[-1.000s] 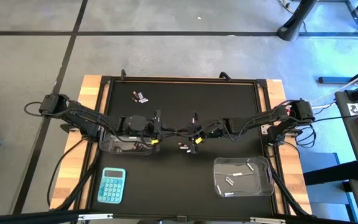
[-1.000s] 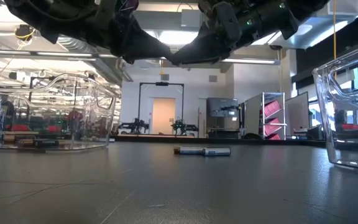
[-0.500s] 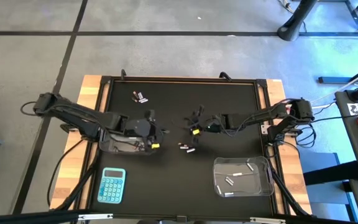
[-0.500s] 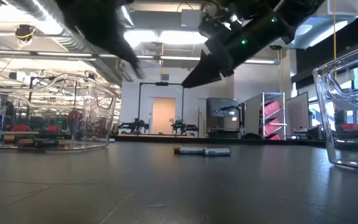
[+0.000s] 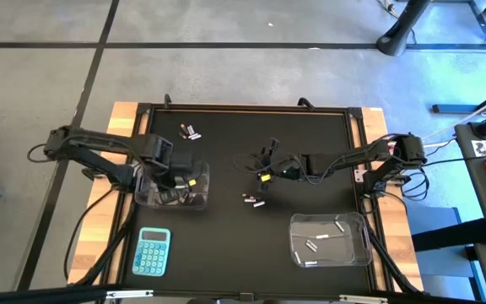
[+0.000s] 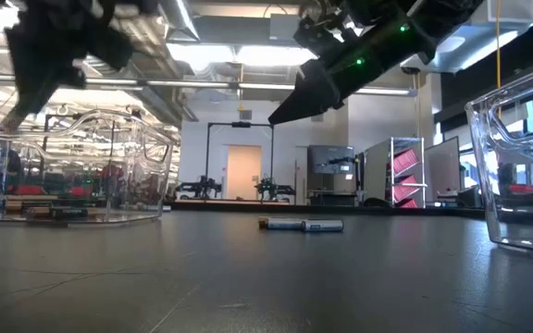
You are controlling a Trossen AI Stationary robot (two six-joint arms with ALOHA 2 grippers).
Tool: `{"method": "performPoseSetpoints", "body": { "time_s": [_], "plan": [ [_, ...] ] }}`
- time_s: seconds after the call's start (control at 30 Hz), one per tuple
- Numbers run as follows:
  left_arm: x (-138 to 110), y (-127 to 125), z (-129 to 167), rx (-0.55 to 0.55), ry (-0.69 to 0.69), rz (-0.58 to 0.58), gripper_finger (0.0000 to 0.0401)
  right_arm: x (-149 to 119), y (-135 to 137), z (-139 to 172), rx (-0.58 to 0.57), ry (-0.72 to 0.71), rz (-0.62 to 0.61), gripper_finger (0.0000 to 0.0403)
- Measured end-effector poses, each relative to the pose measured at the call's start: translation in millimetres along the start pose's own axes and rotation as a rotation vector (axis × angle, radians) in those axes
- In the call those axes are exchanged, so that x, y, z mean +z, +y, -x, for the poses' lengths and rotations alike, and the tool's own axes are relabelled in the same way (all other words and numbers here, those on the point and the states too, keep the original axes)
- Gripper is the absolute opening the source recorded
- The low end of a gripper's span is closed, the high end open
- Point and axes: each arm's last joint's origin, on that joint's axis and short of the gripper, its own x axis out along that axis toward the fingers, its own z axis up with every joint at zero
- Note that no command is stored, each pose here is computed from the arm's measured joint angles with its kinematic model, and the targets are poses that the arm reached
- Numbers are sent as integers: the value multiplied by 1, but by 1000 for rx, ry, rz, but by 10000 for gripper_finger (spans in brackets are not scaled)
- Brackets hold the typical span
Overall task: Sort batteries
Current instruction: Put the black battery into the left transparent bin
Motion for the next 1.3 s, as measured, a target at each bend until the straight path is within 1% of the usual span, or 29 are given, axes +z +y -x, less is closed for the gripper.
{"method": "performPoseSetpoints", "body": {
  "time_s": [0.03,0.17,0.3,0.43,0.5,0.63,0.77,0.87,0.97,1.1,1.3],
  "plan": [
    [2,2,-7,-16,26,-2,43,0,0,0,2,4,2,200],
    [16,13,-36,-19,113,-34,43,-1,1,0,22,4,3,199],
    [34,20,-59,-21,205,-71,43,-1,2,0,33,11,1,199],
    [46,26,-79,-15,315,-100,43,-3,2,0,43,24,-14,199],
    [50,28,-87,-40,360,-103,43,-4,2,0,50,34,-16,199],
    [51,33,-91,-63,435,-29,43,-5,3,0,55,47,-18,199],
    [47,39,-88,-103,488,84,43,-5,3,0,54,46,-19,199],
    [46,42,-88,-150,488,150,43,-5,3,0,54,46,-16,199],
    [43,48,-95,-155,492,209,43,-5,3,0,55,46,-15,199],
    [41,53,-101,-143,494,243,43,-5,3,0,55,46,-16,199],
    [47,53,-105,-163,438,247,68,-5,3,0,57,46,-15,199]
  ]
}}
